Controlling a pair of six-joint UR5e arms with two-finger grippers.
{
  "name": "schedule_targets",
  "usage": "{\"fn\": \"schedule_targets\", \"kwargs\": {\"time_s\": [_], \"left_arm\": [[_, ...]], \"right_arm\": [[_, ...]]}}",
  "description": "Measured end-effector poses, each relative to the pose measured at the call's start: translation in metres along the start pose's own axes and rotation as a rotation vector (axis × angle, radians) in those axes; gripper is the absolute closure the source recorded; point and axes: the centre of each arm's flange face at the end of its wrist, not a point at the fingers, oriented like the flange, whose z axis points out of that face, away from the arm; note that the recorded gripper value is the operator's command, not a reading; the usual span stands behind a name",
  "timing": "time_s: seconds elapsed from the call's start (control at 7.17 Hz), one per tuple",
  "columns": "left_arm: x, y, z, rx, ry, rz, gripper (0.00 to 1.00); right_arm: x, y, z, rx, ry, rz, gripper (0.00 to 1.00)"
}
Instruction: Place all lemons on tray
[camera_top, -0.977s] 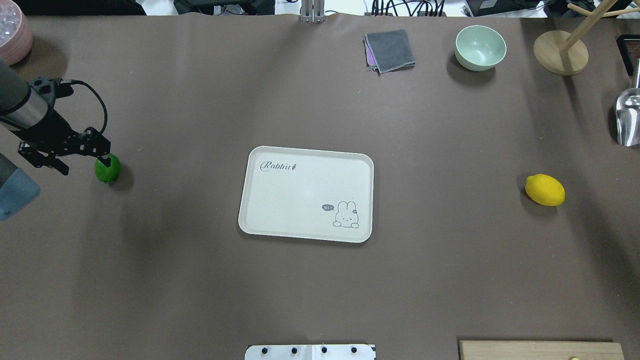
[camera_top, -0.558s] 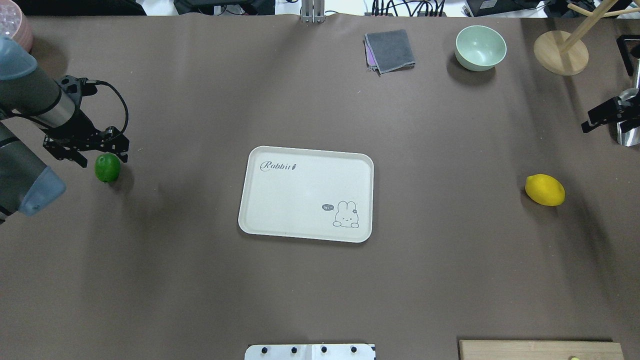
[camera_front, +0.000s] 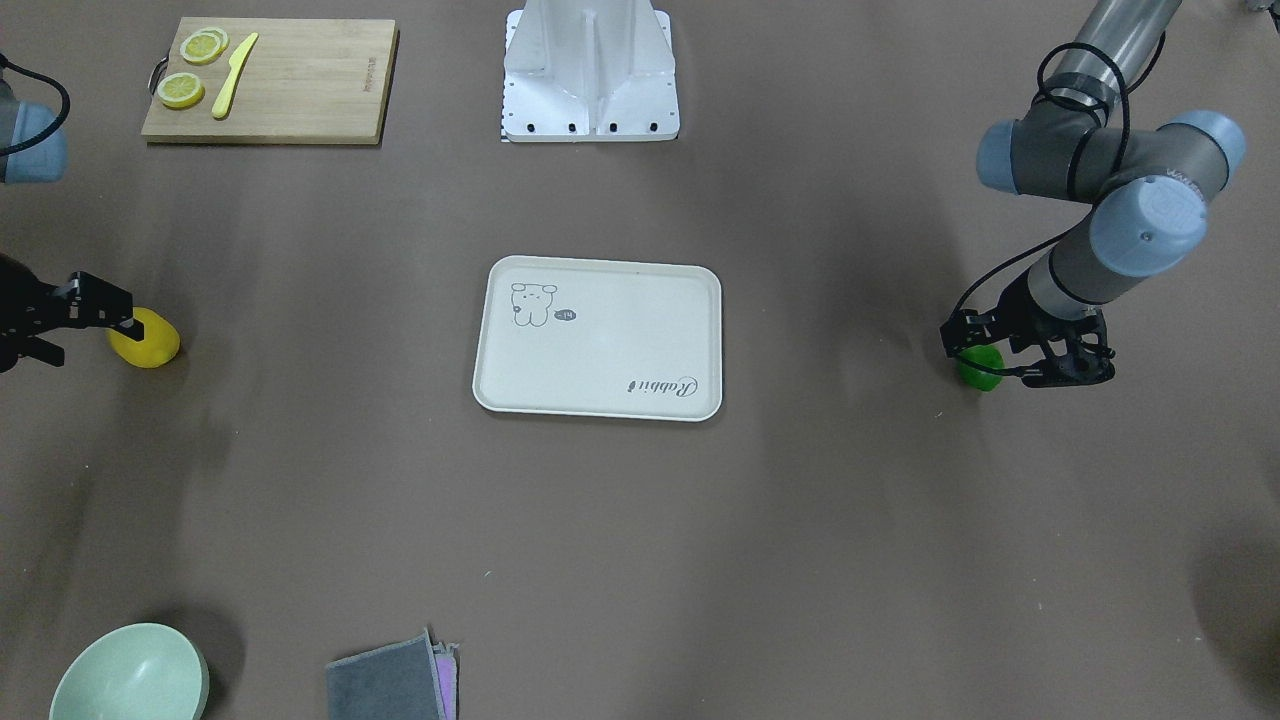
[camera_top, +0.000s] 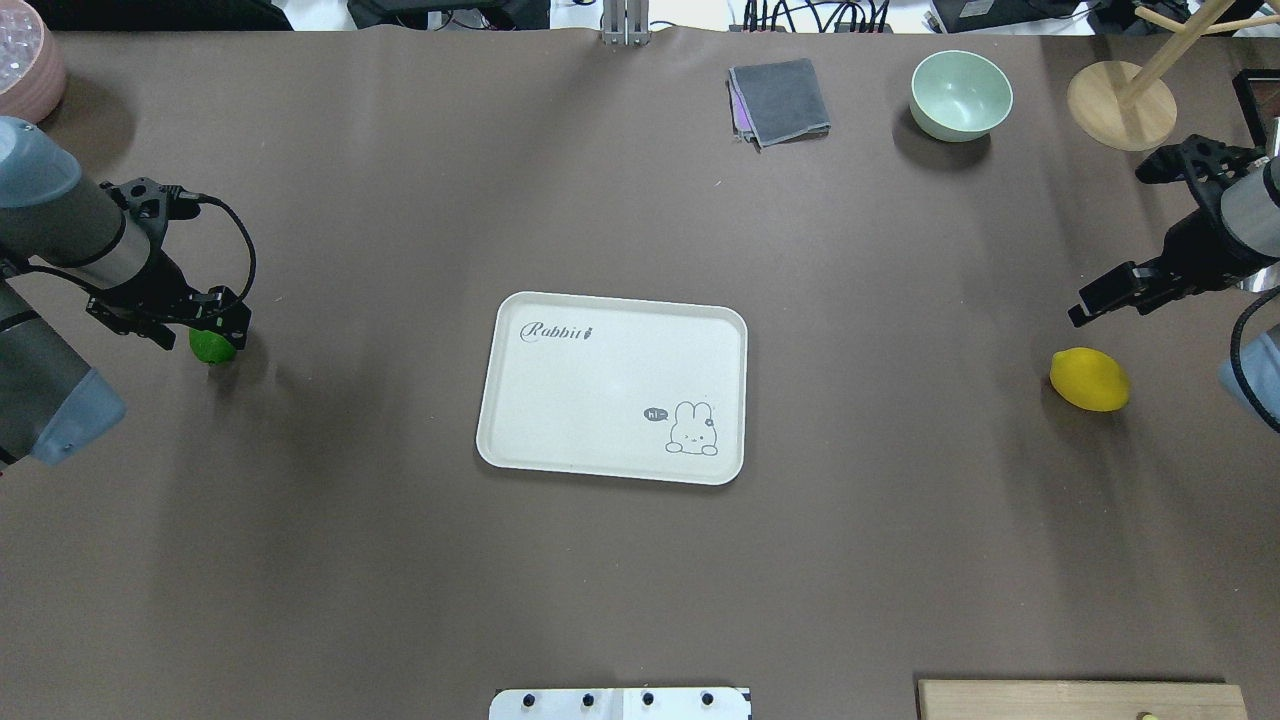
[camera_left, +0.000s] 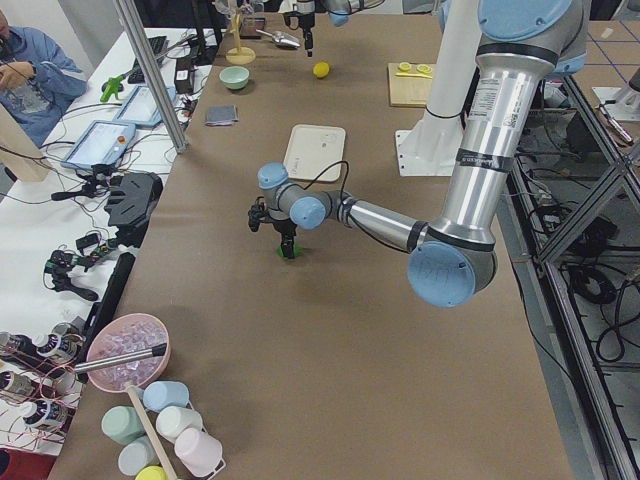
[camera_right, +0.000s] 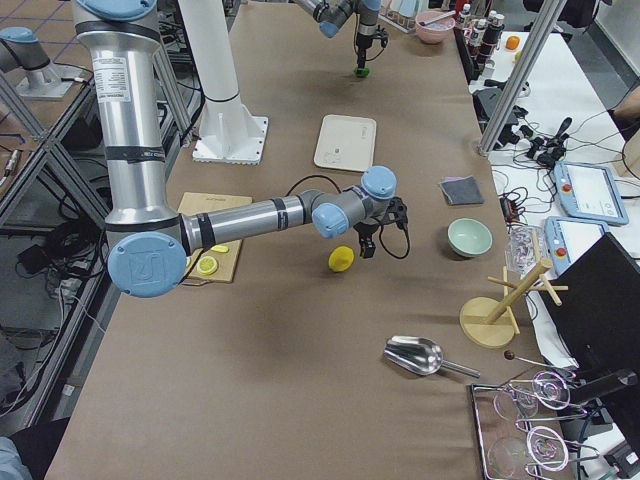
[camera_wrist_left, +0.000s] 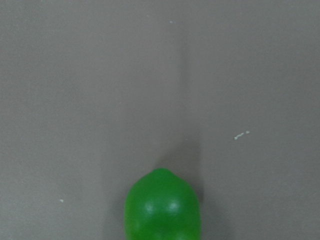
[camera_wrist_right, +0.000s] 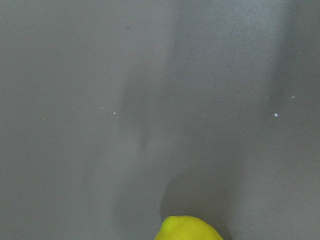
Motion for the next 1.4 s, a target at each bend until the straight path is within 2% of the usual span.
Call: {"fn": "schedule_targets", "kwargs": {"time_s": [0.14,0.28,0.7,0.98,1.12,1.4], "left_arm": [[-0.002,0.001,0.001,0.000,-0.001,0.001,0.76],[-0.004,0.002,0.003,-0.002,-0.002,0.001,1.00],[-0.002,0.002,0.001,-0.008,0.004,0.001,1.00],[-0.003,0.000,-0.013,-0.023,0.037,-0.002,1.00],[-0.008,-0.004,-0.032,-0.044,0.058,-0.004,1.00],[0.002,0.001,-0.079,-0.078,0.050,0.006,1.00]], "right_arm": [[-0.010,0.010,0.009,-0.007,0.023,-0.041,0.00],[-0.012,0.023,0.018,-0.016,0.056,-0.080,0.00],[-0.015,0.044,0.040,-0.048,0.109,-0.132,0.00],[-0.018,0.048,0.052,-0.056,0.144,-0.143,0.00],[-0.015,0.049,0.055,-0.058,0.159,-0.143,0.00],[-0.010,0.051,0.061,-0.061,0.189,-0.145,0.00]]}}
